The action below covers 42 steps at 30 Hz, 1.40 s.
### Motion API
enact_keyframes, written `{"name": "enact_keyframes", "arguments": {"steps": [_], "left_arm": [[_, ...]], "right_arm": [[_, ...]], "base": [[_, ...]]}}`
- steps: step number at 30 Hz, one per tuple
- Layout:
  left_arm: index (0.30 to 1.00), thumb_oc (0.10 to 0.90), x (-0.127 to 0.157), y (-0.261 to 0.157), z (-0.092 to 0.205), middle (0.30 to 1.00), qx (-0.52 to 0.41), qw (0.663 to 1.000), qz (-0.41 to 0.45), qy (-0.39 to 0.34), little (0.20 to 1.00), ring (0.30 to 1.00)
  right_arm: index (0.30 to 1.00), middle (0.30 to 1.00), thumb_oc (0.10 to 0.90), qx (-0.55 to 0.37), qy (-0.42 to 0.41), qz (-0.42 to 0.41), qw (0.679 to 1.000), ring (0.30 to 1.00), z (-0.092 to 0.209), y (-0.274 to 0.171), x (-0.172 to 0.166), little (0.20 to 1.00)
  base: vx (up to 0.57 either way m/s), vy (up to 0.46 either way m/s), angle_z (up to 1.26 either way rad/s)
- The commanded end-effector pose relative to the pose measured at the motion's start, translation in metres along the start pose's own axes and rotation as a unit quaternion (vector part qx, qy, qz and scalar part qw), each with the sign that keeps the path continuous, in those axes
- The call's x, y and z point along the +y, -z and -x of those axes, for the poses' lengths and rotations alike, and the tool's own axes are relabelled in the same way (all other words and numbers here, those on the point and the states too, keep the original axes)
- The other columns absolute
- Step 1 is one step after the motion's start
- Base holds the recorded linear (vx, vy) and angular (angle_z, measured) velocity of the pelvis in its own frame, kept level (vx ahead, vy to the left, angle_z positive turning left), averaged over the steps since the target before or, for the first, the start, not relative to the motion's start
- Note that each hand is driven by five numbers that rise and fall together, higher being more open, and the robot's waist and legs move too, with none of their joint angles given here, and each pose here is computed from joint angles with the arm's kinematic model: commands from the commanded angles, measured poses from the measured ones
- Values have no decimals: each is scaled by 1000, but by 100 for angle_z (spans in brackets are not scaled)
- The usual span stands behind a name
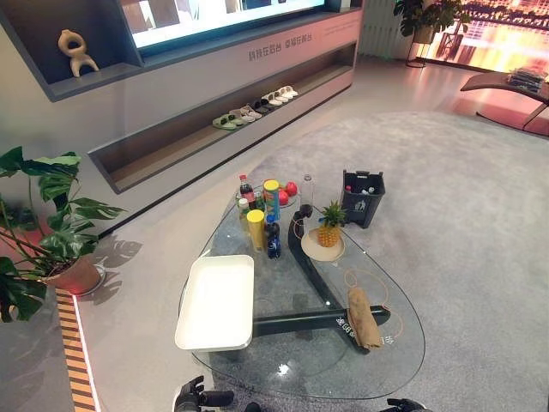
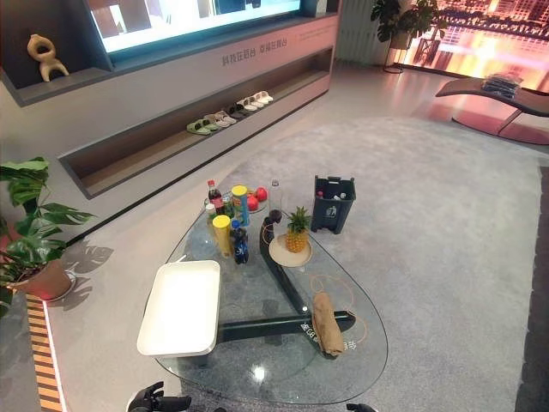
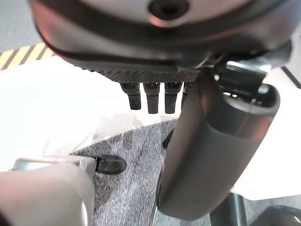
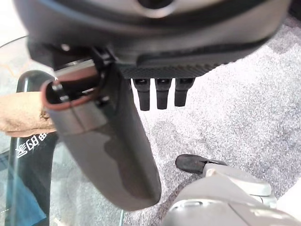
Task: Wipe the table with a cloth and put it in the basket.
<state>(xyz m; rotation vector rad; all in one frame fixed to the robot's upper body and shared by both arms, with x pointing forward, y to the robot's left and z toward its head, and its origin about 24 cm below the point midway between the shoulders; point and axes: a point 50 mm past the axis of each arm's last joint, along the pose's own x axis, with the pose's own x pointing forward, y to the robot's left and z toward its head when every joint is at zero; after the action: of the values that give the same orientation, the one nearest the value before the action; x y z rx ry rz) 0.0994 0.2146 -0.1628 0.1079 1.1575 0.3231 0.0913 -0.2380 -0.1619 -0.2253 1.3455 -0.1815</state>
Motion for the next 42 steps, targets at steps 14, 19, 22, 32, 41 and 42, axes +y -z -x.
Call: {"name": "enact_keyframes", "arguments": {"steps": [14,19,22,32,41,42], "left_arm": [[900,800,5,-21,-4,900,-25,1000,15,-3,900,900],[900,800,5,-21,-4,900,-25,1000,14,-3,900,900],[900,800,4,-22,-4,900,-26,1000,14,-2,900,900],[900,800,6,-23,-4,900,-28,1000,12,-3,900,900],[900,800,13,-21,-4,900,-27,1000,-2,-6,900,900],[900,800,13,-20,-4,900,-27,1000,-5,-6,900,900]], "right_arm": [[900,900,800,-9,10,22,1000,900,-1,-13,-5,900],[900,900,800,-14,8,24,1000,900,0,-14,-4,900],[900,900,800,-20,10,25,999,900,0,-15,-4,900],[900,900,800,-100,35,7,994,900,2,-39,-7,900],[900,900,800,-224,93,-27,970,900,15,-84,-22,900],[900,900,800,-234,99,-27,967,900,16,-87,-24,900]], "base": [[11,4,0],[13,5,0],[0,0,0],[32,1,0],[52,-19,-1],[77,-22,-4]]}}
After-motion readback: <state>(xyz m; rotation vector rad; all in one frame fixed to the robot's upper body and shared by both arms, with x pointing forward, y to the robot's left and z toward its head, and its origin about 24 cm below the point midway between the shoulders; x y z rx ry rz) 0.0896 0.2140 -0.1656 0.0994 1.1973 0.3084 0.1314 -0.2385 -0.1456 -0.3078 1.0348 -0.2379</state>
